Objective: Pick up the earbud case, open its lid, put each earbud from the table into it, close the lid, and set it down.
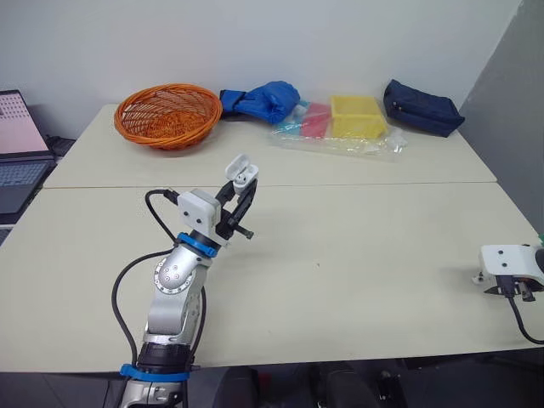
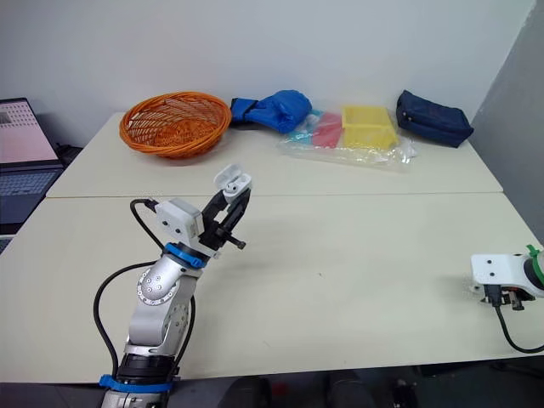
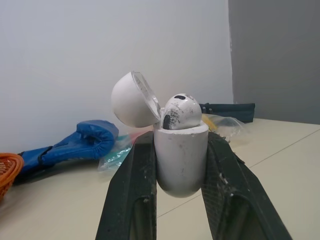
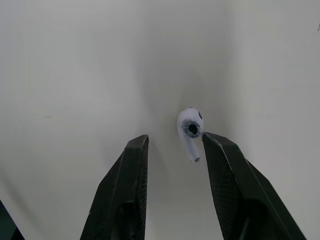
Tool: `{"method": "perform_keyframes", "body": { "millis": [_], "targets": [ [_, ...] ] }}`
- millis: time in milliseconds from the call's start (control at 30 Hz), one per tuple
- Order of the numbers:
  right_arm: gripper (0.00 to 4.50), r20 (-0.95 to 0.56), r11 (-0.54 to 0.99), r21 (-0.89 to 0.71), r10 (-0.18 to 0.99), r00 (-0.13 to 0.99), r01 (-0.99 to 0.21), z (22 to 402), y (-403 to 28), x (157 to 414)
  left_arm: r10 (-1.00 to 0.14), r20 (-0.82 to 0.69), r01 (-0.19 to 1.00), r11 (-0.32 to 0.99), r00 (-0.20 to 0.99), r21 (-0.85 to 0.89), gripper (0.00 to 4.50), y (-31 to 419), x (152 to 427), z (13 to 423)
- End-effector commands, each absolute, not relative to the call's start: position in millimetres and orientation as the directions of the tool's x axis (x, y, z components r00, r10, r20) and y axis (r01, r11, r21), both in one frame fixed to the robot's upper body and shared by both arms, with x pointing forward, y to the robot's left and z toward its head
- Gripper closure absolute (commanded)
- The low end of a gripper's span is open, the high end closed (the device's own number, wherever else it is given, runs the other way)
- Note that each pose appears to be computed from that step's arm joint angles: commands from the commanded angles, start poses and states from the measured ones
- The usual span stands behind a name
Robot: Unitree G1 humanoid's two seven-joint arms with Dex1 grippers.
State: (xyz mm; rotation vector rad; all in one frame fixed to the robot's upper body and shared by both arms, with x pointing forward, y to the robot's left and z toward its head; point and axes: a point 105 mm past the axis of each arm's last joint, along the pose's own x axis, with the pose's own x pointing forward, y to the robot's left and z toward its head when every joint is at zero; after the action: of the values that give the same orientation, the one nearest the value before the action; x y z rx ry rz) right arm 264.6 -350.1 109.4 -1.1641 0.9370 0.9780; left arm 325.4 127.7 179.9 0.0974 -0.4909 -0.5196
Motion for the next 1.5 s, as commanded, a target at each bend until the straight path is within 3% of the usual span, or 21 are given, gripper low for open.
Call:
{"method": "perform_keyframes", "body": {
  "millis": [33, 700, 1500],
  "targets": [
    [2.78, -0.936, 0.116, -0.320, 0.116, 0.333, -0.940, 123, -351, 265, -0.513, 0.472, 0.454, 0.857, 0.717, 0.242, 3.71, 123, 322, 194],
    [2.78, -0.921, 0.121, -0.365, 0.098, 0.377, -0.923, 137, -355, 279, -0.515, 0.473, 0.455, 0.856, 0.715, 0.246, 3.71, 123, 323, 193],
    [2.78, -0.932, 0.099, -0.329, 0.124, 0.339, -0.939, 115, -347, 278, -0.516, 0.470, 0.451, 0.856, 0.716, 0.252, 3.71, 124, 321, 194]
  ]
}}
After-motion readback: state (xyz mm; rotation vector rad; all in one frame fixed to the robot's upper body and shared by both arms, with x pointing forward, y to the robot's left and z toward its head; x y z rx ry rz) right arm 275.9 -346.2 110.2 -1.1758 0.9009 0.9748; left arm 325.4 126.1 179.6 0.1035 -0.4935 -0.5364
